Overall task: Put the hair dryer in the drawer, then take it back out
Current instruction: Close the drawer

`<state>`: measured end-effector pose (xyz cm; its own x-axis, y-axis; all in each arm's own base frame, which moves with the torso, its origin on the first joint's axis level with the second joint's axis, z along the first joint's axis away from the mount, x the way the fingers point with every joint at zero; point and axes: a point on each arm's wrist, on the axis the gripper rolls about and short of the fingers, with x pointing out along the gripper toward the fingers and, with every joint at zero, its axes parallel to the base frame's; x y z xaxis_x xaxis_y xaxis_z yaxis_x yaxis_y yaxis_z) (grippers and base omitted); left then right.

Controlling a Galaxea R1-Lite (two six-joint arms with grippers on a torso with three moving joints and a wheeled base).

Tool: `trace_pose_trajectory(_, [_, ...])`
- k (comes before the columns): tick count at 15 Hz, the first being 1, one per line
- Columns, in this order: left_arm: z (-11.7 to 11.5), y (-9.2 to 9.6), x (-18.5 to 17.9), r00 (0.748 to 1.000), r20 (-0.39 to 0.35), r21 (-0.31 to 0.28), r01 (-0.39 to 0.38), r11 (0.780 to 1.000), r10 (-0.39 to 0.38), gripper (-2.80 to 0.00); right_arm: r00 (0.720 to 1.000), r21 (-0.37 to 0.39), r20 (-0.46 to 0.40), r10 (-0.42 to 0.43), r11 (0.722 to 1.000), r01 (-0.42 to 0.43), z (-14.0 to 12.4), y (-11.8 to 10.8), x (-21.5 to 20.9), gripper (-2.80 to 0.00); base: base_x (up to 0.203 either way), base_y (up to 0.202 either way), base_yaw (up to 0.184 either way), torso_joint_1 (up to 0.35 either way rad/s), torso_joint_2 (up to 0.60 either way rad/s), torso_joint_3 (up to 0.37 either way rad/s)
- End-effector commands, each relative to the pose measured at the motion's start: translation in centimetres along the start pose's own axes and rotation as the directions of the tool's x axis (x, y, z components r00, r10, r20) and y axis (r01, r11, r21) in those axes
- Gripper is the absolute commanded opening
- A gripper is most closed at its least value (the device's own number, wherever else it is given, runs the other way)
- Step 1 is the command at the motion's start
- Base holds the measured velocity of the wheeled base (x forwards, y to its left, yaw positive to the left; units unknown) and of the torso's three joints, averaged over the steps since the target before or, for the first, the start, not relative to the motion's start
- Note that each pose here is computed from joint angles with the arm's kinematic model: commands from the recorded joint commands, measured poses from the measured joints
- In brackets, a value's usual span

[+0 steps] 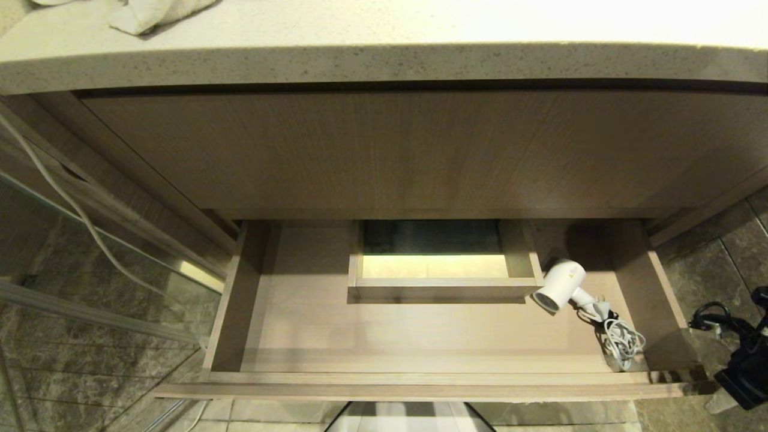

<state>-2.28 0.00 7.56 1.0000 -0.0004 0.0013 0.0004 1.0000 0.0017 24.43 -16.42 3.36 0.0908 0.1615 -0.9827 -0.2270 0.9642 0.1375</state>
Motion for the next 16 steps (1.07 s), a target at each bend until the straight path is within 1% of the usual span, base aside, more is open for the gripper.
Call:
trace_pose_trajectory(1, [0.0,0.0,0.0,1.000,0.002,0.000,0.000,1.000,0.000,-2.80,1.000,-0.012,-0.016,0.019,1.000,-0.019,0.6,-0.3,1.1,-2.80,0.000,0.000,0.000,0.000,0.00,0.000])
trace_pose_trajectory(3, [0.0,0.0,0.0,1.000,0.002,0.000,0.000,1.000,0.000,-2.80,0.999,-0.016,-0.025,0.028,0.999,-0.029,0.8,-0.4,1.6,-2.80,0.000,0.000,0.000,0.000,0.00,0.000])
trace_pose_trajectory(5, [0.0,0.0,0.0,1.000,0.002,0.000,0.000,1.000,0.000,-2.80,1.000,-0.022,-0.008,0.014,1.000,-0.014,1.2,-0.6,1.4,-2.80,0.000,0.000,0.000,0.000,0.00,0.000])
trace_pose_trajectory(8, [0.0,0.0,0.0,1.000,0.002,0.000,0.000,1.000,0.000,-2.80,0.997,-0.036,0.056,-0.049,0.998,0.051,1.8,-1.0,0.3,-2.80,0.000,0.000,0.000,0.000,0.00,0.000])
trace_pose_trajectory(10, [0.0,0.0,0.0,1.000,0.000,0.000,0.000,1.000,0.000,-2.80,0.990,-0.041,0.108,-0.092,0.994,0.097,2.2,-1.3,-0.7,-2.80,0.000,0.000,0.000,0.000,0.00,0.000])
trace_pose_trajectory(11, [0.0,0.0,0.0,1.000,0.002,0.000,0.000,1.000,0.000,-2.80,0.987,-0.042,0.127,-0.100,0.993,0.106,2.3,-1.4,-1.0,-2.80,0.000,0.000,0.000,0.000,0.00,0.000])
trace_pose_trajectory(12, [0.0,0.0,0.0,1.000,0.002,0.000,0.000,1.000,0.000,-2.80,0.977,-0.047,0.176,-0.121,0.990,0.131,2.5,-1.4,-1.9,-2.80,0.000,0.000,0.000,0.000,0.00,0.000])
trace_pose_trajectory(13, [0.0,0.0,0.0,1.000,0.002,0.000,0.000,1.000,0.000,-2.80,0.955,-0.056,0.258,-0.148,0.984,0.168,3.0,-1.6,-2.9,-2.80,0.000,0.000,0.000,0.000,0.00,0.000])
trace_pose_trajectory(14, [0.0,0.0,0.0,1.000,0.002,0.000,0.000,1.000,0.000,-2.80,0.935,-0.060,0.316,-0.163,0.980,0.191,3.3,-1.8,-3.4,-2.80,0.000,0.000,0.000,0.000,0.00,0.000])
trace_pose_trajectory(16, [0.0,0.0,0.0,1.000,0.000,0.000,0.000,1.000,0.000,-2.80,0.841,-0.046,0.497,-0.212,0.962,0.269,4.6,-2.5,-4.9,-2.80,0.000,0.000,0.000,0.000,0.00,0.000])
